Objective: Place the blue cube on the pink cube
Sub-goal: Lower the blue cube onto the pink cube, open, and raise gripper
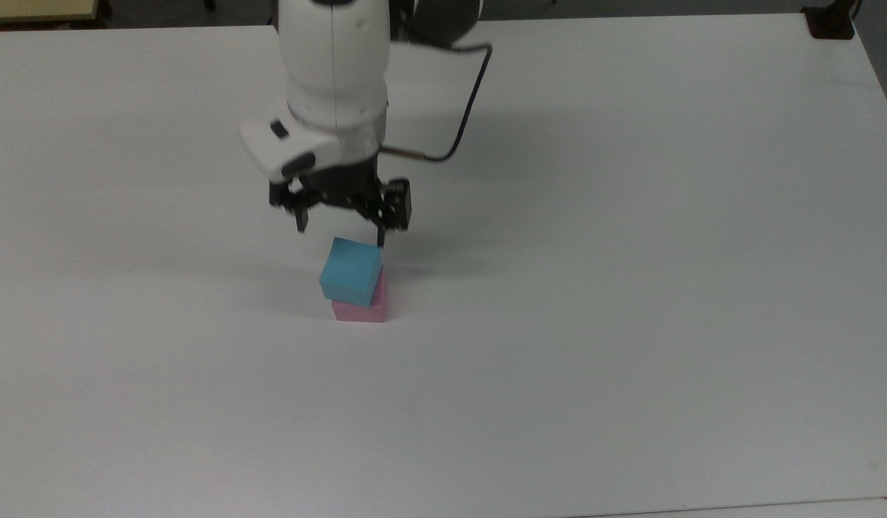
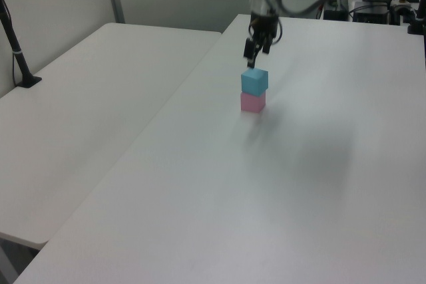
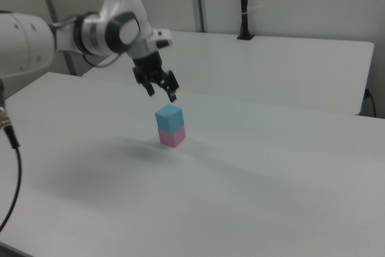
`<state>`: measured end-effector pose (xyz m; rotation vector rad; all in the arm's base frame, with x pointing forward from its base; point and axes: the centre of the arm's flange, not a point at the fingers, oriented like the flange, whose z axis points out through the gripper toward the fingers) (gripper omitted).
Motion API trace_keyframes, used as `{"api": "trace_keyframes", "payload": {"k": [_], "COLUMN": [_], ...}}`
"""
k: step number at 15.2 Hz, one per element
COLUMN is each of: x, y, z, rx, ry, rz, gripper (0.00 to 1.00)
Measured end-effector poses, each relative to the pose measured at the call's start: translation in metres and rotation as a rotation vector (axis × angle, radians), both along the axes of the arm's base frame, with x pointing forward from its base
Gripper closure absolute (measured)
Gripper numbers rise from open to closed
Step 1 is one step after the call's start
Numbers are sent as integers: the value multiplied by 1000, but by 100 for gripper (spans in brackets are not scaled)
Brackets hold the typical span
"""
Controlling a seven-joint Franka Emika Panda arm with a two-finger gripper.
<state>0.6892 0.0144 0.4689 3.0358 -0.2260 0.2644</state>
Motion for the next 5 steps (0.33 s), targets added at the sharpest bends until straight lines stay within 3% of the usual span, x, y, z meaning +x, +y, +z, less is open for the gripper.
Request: {"api": "trace_keyframes", "payload": {"k": [5], "x": [-56], "y": [-5], "z": [80], "rx": [-3], "ry": [110], "rz": [-29], "gripper": [0]}}
